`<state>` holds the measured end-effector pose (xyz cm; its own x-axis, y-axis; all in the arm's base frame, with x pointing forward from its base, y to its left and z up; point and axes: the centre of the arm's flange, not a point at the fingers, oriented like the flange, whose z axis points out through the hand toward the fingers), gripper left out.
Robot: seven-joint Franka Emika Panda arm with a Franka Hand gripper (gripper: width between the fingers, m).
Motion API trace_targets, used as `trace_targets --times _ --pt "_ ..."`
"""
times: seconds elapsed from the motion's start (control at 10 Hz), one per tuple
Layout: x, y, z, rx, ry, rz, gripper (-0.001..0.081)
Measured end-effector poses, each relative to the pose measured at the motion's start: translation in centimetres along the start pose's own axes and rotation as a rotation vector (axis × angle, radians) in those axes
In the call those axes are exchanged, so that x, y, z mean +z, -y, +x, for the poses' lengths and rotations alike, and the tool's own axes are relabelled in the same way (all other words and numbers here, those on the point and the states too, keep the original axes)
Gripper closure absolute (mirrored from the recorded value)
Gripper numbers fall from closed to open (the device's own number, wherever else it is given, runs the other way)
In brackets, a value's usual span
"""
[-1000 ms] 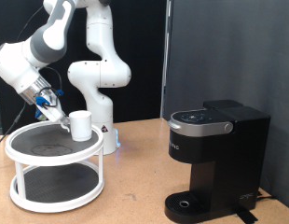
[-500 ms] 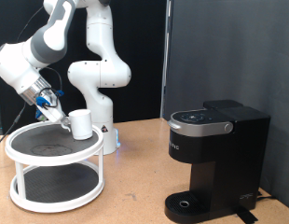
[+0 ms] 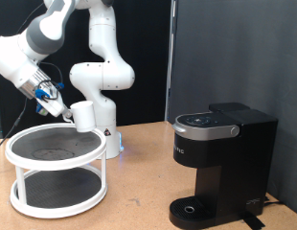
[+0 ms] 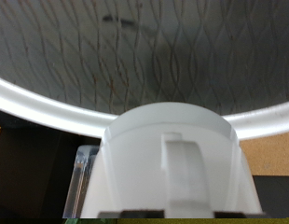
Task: Make a cup of coffee with the keurig machine
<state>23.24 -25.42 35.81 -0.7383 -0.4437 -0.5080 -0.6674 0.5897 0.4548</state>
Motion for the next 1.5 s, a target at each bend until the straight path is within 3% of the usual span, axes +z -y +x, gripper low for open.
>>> trace_targets --times 0.4,0.7,0.9,1.1,1.3,1.5 --pt "-0.6 -0.6 -0.3 -0.010 0.003 -0.012 0.0804" --pt "1.5 -0.8 -2.3 0.100 -0.013 -0.039 0.0805" --pt "3.5 -0.9 -5.2 0.178 0.007 0.008 0.0805" --pt "5.2 -0.7 -8.1 0.232 0.076 0.098 0.0805" --pt "6.5 -0.6 -10.9 0.247 0.115 0.135 0.0805" --pt "7.6 -0.2 -12.4 0.240 0.107 0.159 0.0805"
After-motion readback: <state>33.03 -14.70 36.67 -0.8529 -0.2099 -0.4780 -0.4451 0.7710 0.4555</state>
